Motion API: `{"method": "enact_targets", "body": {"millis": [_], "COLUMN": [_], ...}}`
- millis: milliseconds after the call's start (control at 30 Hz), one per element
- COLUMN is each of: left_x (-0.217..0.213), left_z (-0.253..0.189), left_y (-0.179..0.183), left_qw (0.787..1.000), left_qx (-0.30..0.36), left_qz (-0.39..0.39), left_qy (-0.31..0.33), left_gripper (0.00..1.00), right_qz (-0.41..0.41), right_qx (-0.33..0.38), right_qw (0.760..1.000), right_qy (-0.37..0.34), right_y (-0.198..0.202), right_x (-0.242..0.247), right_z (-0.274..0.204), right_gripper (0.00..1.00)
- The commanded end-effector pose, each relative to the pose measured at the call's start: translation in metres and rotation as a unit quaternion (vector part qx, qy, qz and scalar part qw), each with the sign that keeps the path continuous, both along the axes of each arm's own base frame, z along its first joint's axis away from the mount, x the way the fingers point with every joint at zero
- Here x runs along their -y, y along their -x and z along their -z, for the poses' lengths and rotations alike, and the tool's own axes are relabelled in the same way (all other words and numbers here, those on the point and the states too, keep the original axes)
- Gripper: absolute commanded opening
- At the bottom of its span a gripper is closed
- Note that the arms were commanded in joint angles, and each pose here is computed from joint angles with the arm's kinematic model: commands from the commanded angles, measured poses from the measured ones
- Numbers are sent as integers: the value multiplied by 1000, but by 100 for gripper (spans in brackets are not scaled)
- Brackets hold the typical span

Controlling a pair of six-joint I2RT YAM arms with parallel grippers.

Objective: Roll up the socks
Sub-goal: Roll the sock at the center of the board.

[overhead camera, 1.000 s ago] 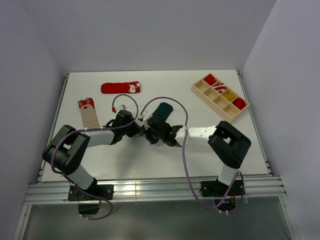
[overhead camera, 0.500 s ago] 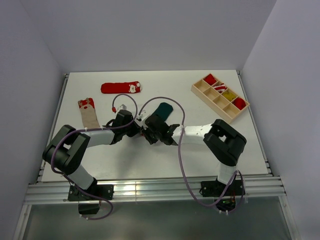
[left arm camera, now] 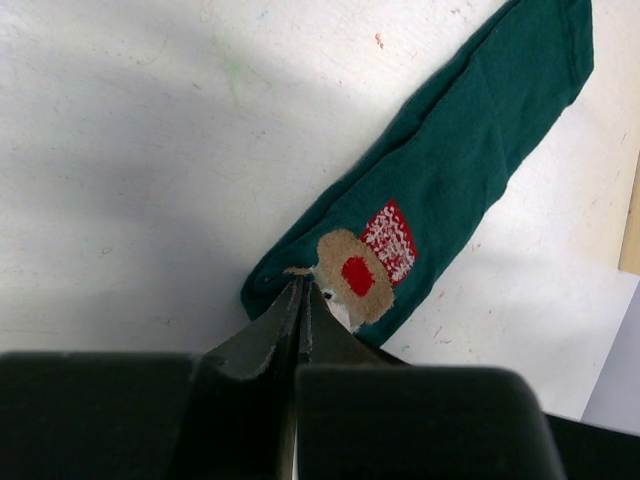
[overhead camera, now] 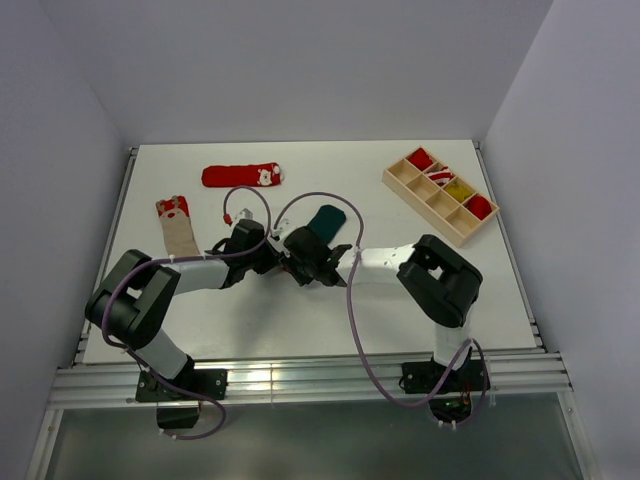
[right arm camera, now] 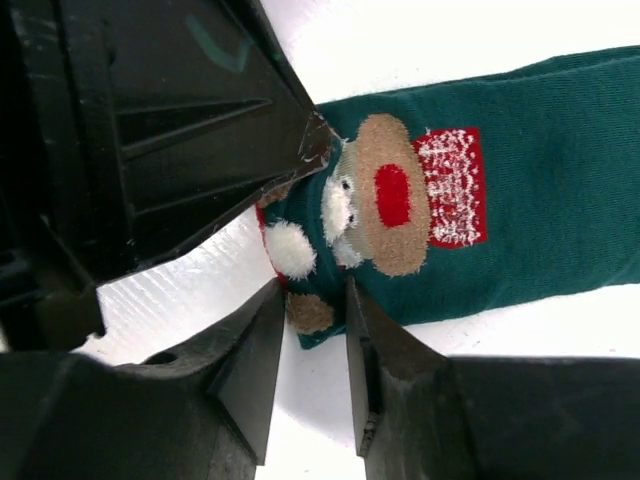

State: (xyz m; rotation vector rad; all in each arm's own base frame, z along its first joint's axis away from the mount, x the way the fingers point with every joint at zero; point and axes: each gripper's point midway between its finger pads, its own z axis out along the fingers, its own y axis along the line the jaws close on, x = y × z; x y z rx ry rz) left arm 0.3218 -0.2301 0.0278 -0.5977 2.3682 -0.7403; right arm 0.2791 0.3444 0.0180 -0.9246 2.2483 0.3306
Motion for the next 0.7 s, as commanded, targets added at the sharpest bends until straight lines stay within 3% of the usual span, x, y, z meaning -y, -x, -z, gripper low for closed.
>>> {"method": "enact_targets", "body": {"millis": [0, 167, 400, 667], "left_x": [-15, -17, -26, -35], "left_z": [29, 22, -8, -33], "left_y": [22, 20, 16, 19], "left_qw": [997, 998, 999, 997], "left_qx": [-47, -39, 2, 32], "left_qz": [14, 4, -33, -62], "left_qy": [-58, -56, -39, -16], "left_gripper": [6, 11, 37, 59], "right_qz": [3, 0, -5, 25], "right_qx": [-31, -61, -161, -307], "right_qw": [998, 996, 986, 935], "right_qy": [63, 62, -32, -178], "right_y": [12, 21, 31, 34], "right_x": [19, 20, 10, -2], "right_z": [27, 34, 22, 12], "right_gripper": [33, 2, 0, 0]}}
